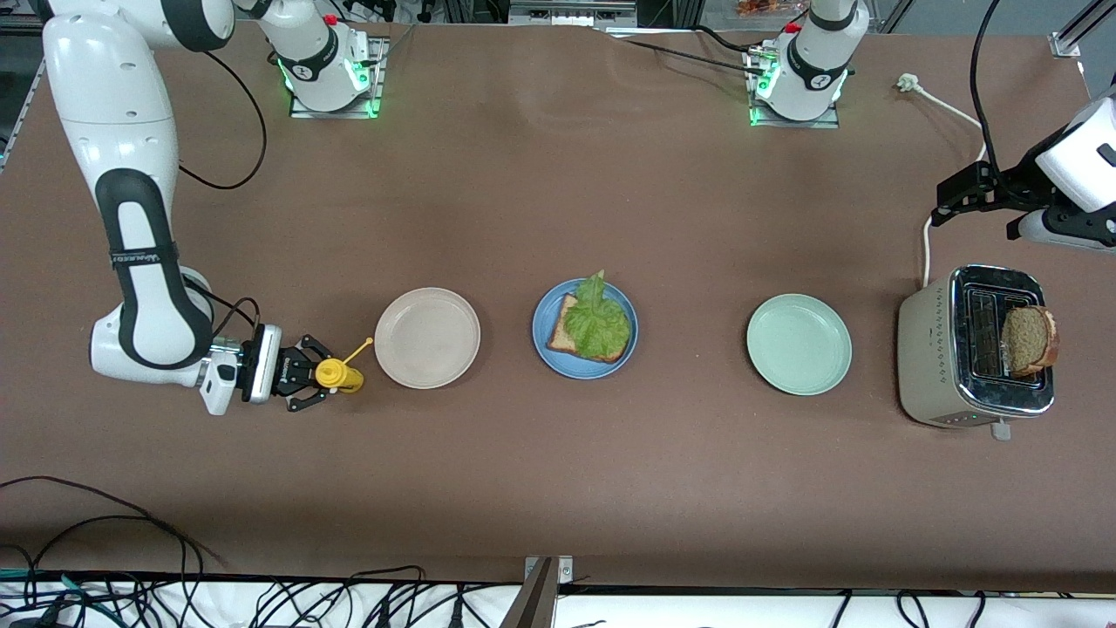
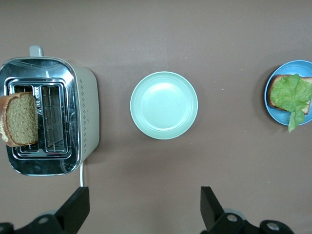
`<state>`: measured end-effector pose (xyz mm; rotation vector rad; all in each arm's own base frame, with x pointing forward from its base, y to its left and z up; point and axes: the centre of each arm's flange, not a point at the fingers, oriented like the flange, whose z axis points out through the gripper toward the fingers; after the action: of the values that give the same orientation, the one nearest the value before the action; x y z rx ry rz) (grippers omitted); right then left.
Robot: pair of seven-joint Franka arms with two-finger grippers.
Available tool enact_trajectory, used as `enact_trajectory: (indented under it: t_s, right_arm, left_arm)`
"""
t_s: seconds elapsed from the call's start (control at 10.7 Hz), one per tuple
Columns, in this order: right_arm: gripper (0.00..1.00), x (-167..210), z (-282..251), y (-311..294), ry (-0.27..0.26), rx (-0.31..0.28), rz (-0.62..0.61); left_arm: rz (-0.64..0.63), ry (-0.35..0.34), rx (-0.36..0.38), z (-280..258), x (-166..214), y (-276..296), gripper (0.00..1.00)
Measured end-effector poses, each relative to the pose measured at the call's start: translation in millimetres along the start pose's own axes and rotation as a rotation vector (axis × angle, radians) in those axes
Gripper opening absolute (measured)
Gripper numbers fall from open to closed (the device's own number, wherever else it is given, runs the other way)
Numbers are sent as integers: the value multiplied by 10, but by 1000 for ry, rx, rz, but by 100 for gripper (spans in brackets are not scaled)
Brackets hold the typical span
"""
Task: Make sandwich in blue plate with both arms
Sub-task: 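Grasp the yellow squeeze bottle with the right gripper, then lift the bottle with the right gripper and tilt it over the blue plate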
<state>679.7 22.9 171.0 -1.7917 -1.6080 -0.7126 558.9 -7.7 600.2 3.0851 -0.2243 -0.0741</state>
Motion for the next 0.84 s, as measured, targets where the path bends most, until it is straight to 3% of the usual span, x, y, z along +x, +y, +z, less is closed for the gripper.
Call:
enact_trajectory:
  t_s: [0.19,0.37,0.65,0.84]
  right_arm:
    - [21,424,-139,5,-133,21,69]
    - [10,863,-219,-30,-258,10,131]
    - [10,1553,-99,-185,-493,-21,203]
    - [10,2057,180,-366,-605,-59,235]
  left_arm:
    - [0,0,0,0,0,1,100]
    - [1,0,0,-1,0,5,100]
    - [2,0,0,-3,0,10,100]
    - [1,0,0,-3,-1,7,100]
